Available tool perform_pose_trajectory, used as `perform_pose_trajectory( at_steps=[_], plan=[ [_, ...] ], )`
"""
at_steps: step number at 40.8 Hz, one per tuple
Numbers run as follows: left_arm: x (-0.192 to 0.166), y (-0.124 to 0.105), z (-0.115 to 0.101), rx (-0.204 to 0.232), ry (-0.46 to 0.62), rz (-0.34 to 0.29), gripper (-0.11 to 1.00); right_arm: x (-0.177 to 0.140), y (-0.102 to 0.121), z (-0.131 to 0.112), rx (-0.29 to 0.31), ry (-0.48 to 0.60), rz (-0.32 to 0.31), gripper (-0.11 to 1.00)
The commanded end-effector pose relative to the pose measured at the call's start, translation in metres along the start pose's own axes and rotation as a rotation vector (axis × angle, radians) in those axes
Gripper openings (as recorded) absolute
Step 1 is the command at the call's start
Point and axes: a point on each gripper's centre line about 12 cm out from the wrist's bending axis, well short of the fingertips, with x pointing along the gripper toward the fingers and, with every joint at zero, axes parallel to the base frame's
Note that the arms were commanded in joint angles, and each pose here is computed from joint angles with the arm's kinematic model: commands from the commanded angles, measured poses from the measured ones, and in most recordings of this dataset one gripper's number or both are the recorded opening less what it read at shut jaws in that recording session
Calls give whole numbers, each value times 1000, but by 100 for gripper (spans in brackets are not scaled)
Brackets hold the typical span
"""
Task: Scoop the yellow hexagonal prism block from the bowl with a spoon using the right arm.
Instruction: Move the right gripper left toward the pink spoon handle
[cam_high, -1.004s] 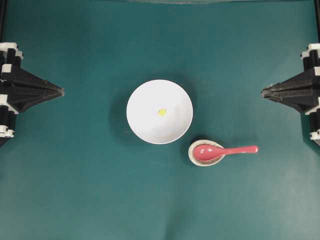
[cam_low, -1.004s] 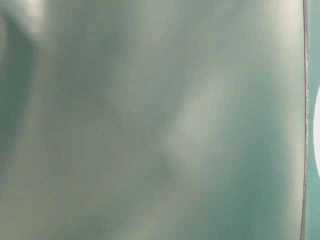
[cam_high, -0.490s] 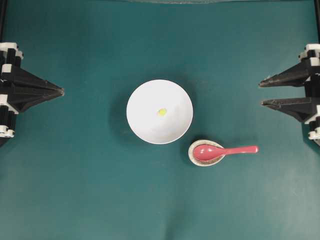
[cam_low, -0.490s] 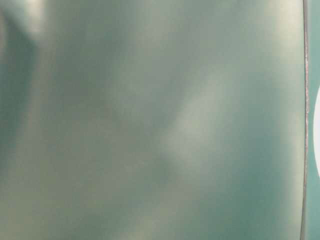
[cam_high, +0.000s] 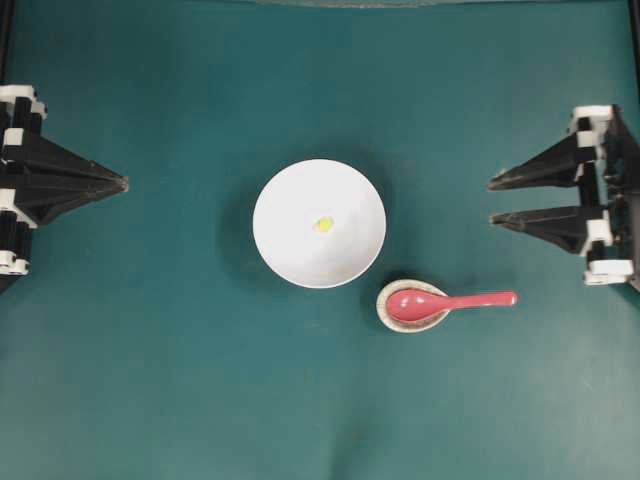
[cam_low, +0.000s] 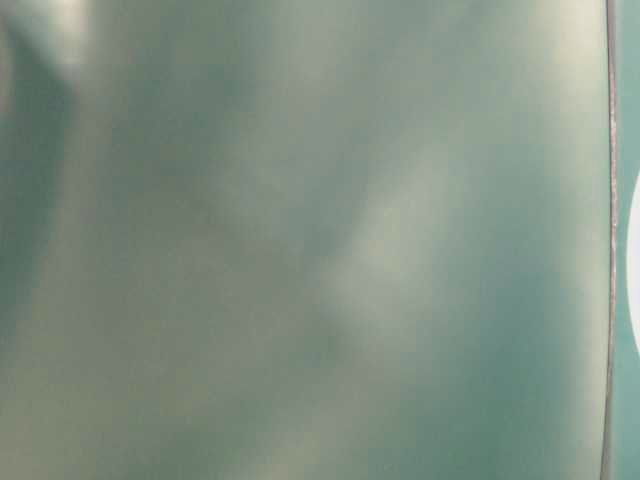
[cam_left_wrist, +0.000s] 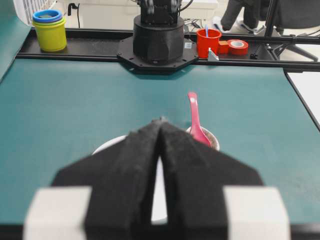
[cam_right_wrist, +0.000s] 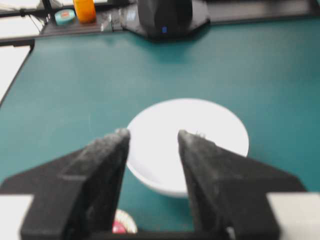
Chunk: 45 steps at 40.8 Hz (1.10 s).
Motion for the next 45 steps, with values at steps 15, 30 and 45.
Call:
perform_pose_trajectory(
  at_steps=[15,30,45],
  plan=[
    [3,0,8,0,-17,1,0,31,1,-54,50,82,7,50],
    [3,0,8,0,-6,1,0,22,14,-104,103,76,53,50],
    [3,0,8,0,-9,1,0,22,32,-140,100,112,71,50]
  ],
)
